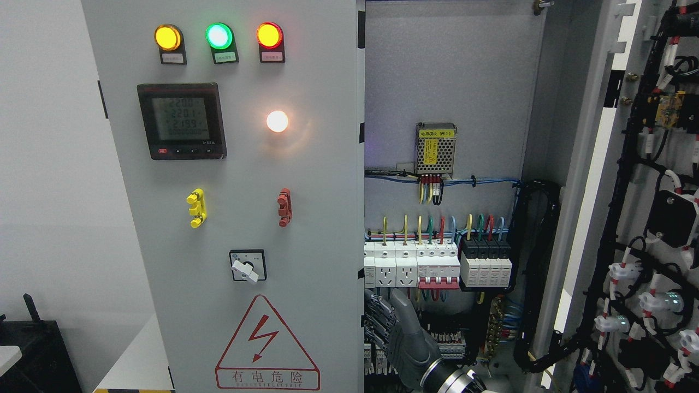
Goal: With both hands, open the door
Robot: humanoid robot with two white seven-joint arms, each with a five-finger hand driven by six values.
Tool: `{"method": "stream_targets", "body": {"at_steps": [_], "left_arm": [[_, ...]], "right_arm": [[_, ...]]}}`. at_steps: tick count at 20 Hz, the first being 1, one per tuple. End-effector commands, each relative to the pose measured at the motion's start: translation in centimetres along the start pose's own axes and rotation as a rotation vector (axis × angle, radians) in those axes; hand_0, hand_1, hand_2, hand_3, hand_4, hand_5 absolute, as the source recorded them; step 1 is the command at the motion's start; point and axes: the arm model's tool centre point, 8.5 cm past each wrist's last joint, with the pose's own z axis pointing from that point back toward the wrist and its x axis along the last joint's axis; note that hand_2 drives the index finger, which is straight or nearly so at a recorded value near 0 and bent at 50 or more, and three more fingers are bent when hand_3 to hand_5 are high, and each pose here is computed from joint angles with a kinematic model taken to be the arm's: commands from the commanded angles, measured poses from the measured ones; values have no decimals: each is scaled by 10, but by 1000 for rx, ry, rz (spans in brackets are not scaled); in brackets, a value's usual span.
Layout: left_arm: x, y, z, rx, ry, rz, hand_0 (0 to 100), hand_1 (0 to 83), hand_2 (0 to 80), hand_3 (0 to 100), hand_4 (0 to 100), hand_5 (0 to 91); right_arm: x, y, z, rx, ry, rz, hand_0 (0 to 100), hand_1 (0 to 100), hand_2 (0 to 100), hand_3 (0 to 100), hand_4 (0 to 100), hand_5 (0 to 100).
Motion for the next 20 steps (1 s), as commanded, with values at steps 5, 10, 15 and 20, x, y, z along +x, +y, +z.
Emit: {"method": "stream_targets", "body": {"at_steps": [5, 10, 15, 20], "left_arm": [[4, 1, 0, 2, -13, -1, 0, 0, 0, 0, 43, 0], [4, 1, 0, 2, -12, -2, 0, 0, 0, 0, 43, 0], [4, 1, 0, 2, -13, -1, 0, 0, 0, 0, 43, 0], [5, 1, 0, 2, -14, -2, 0, 0, 0, 0, 43, 0]], "right_arm": [[-2, 1, 1, 19, 20, -7, 0, 0, 0, 0, 0, 0], [0, 2, 3, 32, 14, -3, 0, 0, 0, 0, 0, 0], [2, 9, 4, 67, 4, -1, 0, 0, 0, 0, 0, 0], [3, 21, 8, 127, -16, -29, 0, 0, 0, 0, 0, 0]]}}
